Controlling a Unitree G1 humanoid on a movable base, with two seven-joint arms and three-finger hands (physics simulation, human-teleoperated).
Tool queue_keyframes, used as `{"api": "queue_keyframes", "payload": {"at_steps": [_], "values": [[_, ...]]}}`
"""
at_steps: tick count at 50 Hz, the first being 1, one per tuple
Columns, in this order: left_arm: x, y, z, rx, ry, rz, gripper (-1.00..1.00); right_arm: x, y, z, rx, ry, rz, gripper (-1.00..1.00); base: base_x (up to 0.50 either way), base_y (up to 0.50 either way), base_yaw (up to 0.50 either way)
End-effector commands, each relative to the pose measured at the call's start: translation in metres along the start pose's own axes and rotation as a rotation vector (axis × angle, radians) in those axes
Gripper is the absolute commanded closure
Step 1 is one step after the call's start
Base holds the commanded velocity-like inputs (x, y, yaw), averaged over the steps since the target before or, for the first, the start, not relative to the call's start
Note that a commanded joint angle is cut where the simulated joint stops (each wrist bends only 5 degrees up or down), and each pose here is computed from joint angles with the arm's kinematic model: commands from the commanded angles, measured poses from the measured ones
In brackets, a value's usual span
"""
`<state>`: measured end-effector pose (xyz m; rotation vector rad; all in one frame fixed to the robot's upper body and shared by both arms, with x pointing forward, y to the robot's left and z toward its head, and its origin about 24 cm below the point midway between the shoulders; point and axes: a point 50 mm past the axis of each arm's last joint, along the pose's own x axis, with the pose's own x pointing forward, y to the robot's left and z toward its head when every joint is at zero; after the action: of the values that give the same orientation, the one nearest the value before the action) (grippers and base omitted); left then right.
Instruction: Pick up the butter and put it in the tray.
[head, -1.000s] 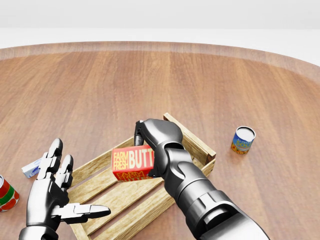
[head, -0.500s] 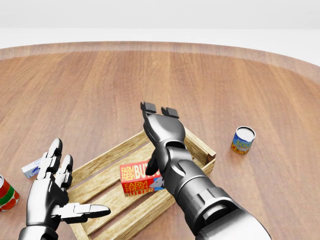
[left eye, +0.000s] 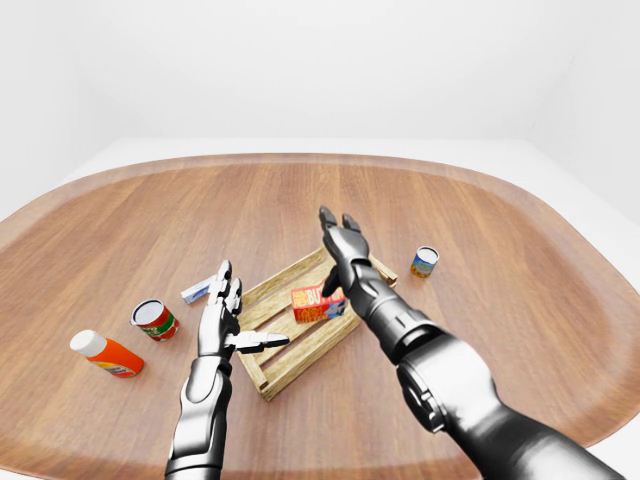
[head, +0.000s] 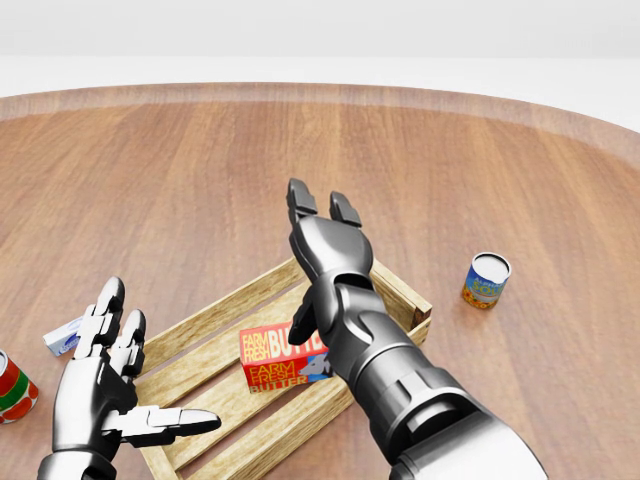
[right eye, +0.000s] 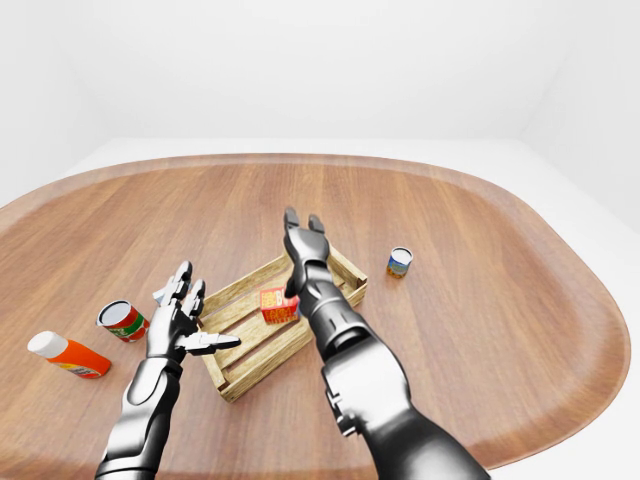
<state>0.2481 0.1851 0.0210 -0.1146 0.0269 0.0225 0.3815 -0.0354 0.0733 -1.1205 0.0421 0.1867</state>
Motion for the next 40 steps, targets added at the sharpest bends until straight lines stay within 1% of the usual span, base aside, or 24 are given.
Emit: {"api": "queue_keyframes", "payload": {"at_steps": [1, 6, 7, 11, 13, 17, 21, 24, 29, 31, 35, 40], "values": [[0.0, 0.0, 0.0, -0.001, -0.001, 0.001, -1.0, 0.002, -0.008, 0.0, 0.04, 0.005, -0.025, -1.0, 0.0, 0.0, 0.0], [0.0, 0.0, 0.002, -0.001, -0.008, 0.001, -1.0, 0.005, -0.019, -0.003, 0.095, 0.016, -0.065, -1.0, 0.0, 0.0, 0.0], [0.0, 0.0, 0.001, -0.001, -0.004, 0.0, -1.0, 0.006, -0.025, -0.004, 0.121, 0.02, -0.087, -1.0, 0.0, 0.0, 0.0], [-0.001, -0.001, 0.0, 0.0, 0.001, 0.0, -1.0, 0.008, -0.037, -0.003, 0.158, 0.007, -0.134, -1.0, 0.0, 0.0, 0.0], [-0.001, -0.001, 0.0, 0.0, 0.0, 0.0, -1.0, 0.008, -0.046, -0.002, 0.185, -0.016, -0.17, -1.0, 0.0, 0.0, 0.0], [0.0, -0.002, -0.003, 0.005, 0.013, 0.002, -1.0, 0.006, -0.054, -0.001, 0.207, -0.049, -0.193, -1.0, 0.0, 0.0, 0.0], [-0.001, -0.005, -0.004, 0.011, 0.018, 0.001, -1.0, 0.004, -0.072, 0.002, 0.236, -0.095, -0.253, -1.0, 0.0, 0.0, 0.0], [0.0, -0.005, -0.001, 0.015, 0.002, 0.006, -1.0, -0.002, -0.08, 0.004, 0.266, -0.131, -0.292, -1.0, 0.0, 0.0, 0.0], [0.0, -0.007, -0.002, 0.024, 0.007, 0.009, -1.0, -0.015, -0.094, 0.009, 0.28, -0.212, -0.339, -1.0, 0.0, 0.0, 0.0], [0.001, -0.007, 0.0, 0.028, -0.002, 0.015, -1.0, -0.024, -0.105, 0.012, 0.275, -0.257, -0.369, -1.0, 0.0, 0.0, 0.0], [0.001, -0.008, 0.006, 0.032, -0.027, 0.016, -1.0, -0.036, -0.118, 0.014, 0.261, -0.308, -0.406, -1.0, 0.0, 0.0, 0.0], [0.0, -0.01, 0.012, 0.042, -0.053, 0.016, -1.0, -0.049, -0.129, 0.016, 0.253, -0.354, -0.442, -1.0, 0.0, 0.0, 0.0]]}}
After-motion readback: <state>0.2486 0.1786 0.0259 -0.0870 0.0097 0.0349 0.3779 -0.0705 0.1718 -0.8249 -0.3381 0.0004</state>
